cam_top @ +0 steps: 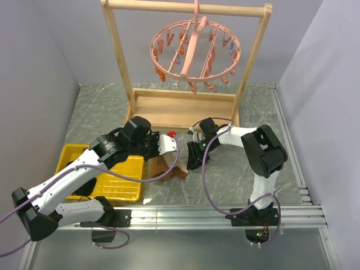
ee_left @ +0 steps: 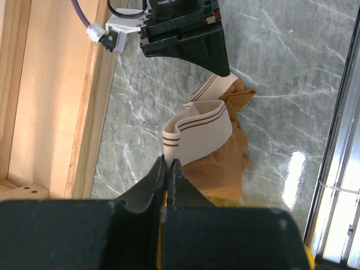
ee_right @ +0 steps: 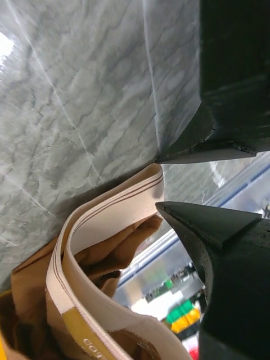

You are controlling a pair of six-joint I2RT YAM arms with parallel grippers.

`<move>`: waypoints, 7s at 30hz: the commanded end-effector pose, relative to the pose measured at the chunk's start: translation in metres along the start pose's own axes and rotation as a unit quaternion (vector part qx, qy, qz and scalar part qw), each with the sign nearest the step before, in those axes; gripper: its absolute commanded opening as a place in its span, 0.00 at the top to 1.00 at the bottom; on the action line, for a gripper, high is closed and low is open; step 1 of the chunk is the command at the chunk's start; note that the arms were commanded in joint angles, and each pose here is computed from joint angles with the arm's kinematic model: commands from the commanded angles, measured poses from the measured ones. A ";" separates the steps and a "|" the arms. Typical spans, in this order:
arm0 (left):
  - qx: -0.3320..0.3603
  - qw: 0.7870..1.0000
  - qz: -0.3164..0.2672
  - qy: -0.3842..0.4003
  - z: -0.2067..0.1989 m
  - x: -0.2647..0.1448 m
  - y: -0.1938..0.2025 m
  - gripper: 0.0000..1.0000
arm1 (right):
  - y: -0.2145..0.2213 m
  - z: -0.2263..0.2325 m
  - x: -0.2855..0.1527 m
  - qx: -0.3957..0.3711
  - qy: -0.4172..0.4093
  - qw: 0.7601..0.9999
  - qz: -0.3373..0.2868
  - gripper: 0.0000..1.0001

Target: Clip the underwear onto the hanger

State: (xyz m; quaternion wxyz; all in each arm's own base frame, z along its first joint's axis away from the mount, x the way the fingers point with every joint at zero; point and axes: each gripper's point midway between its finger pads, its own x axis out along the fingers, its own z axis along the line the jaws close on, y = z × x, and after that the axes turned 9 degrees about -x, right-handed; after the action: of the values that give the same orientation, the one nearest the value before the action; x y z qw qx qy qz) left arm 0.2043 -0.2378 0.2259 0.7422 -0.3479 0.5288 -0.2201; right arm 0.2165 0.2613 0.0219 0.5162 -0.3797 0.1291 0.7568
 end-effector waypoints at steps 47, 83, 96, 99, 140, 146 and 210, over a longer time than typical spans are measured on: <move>-0.070 0.996 -0.045 -0.031 0.014 -0.012 -0.012 1.00 | 0.019 -0.021 0.031 0.229 0.184 0.956 -0.019 0.53; -0.262 0.944 -0.197 -0.014 0.038 -0.054 -0.064 1.00 | 0.038 0.059 -0.297 -0.308 0.407 0.789 -0.342 1.00; -0.296 0.945 -0.096 0.103 -0.053 -0.035 0.001 1.00 | 0.097 0.040 -0.228 -0.373 0.309 0.862 -0.148 1.00; -0.362 0.924 -0.043 0.115 -0.046 -0.001 0.011 1.00 | 0.069 0.000 -0.210 -0.343 0.326 0.874 -0.111 1.00; -0.273 0.944 -0.178 -0.057 0.033 -0.007 -0.002 0.10 | -0.028 0.021 -0.250 -0.270 0.361 0.848 -0.280 0.06; -0.293 0.897 -0.310 -0.112 0.057 -0.050 -0.049 0.01 | -0.048 0.092 -0.332 -0.237 0.343 0.754 -0.508 0.00; -0.185 0.787 -0.549 -0.211 0.147 0.017 -0.205 0.54 | -0.150 0.213 -0.320 -0.209 0.145 0.751 -0.609 0.46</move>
State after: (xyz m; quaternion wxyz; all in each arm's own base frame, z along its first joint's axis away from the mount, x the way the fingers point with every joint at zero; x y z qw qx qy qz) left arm 0.3611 -0.3466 0.3633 0.5307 -0.7435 0.1448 -0.3804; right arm 0.3008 0.2336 0.4070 0.7306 -0.5881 -0.2153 0.2719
